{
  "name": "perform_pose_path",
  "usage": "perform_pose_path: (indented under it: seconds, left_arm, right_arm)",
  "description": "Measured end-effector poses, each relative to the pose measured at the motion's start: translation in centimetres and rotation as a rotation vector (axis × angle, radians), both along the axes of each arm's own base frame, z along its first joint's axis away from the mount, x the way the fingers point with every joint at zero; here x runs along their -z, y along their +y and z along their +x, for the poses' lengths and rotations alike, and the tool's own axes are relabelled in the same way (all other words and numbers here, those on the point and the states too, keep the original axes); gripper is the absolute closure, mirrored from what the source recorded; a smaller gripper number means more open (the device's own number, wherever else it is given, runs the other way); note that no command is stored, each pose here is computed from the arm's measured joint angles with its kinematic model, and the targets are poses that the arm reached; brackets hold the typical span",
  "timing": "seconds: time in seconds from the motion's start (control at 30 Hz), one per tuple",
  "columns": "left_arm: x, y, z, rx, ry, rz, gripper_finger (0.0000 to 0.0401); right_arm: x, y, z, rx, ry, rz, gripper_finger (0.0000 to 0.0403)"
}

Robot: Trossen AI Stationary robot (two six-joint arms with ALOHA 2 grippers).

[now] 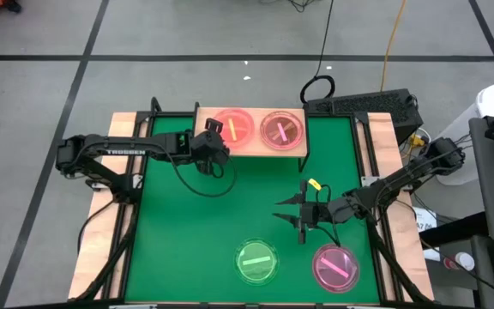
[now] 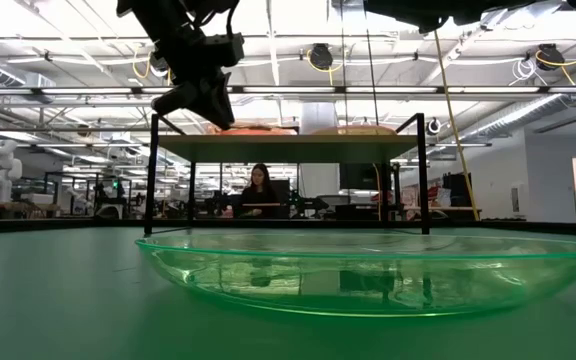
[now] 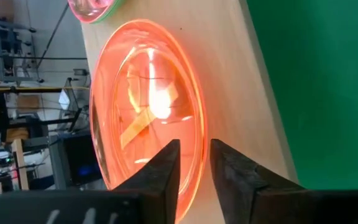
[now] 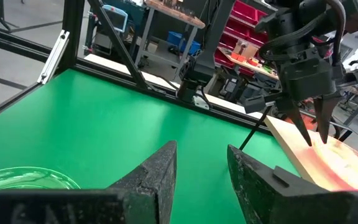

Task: Place and stack plates onto a shelf
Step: Stack the orange plate on top of the pink plate on the shelf, then stack the pink plate on top of the yellow plate on the shelf

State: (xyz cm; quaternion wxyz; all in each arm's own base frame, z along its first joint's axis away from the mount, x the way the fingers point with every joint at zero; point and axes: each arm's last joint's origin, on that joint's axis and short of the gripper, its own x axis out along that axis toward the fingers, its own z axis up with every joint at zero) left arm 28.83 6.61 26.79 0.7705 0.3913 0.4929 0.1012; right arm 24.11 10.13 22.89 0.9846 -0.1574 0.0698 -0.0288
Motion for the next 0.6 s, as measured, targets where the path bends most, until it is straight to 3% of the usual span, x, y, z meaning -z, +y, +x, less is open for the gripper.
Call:
perform_pose_path:
  seconds: [0.17, 0.4, 0.5, 0.6]
  left_arm:
    - [-0.7, -0.6, 0.0, -0.022, -0.035, 0.057, 0.0289]
    - [-4.3, -3.0, -1.4, -0.006, -0.203, 0.149, 0.0288]
    - [-6.4, -4.5, -2.9, 0.003, -0.362, 0.078, 0.0288]
    - [-8.0, -6.0, -4.3, 0.025, -0.516, -0.059, 0.0288]
  right_arm:
    - [0.0, 0.0, 0.0, 0.0, -0.001, 0.0, 0.0275]
    - [-1.2, -0.3, -0.5, 0.003, -0.052, 0.021, 0.0275]
    - [-2.3, -0.5, -1.0, 0.009, -0.052, 0.022, 0.0275]
    - [-3.7, -0.7, -1.0, 0.059, 0.035, -0.014, 0.0275]
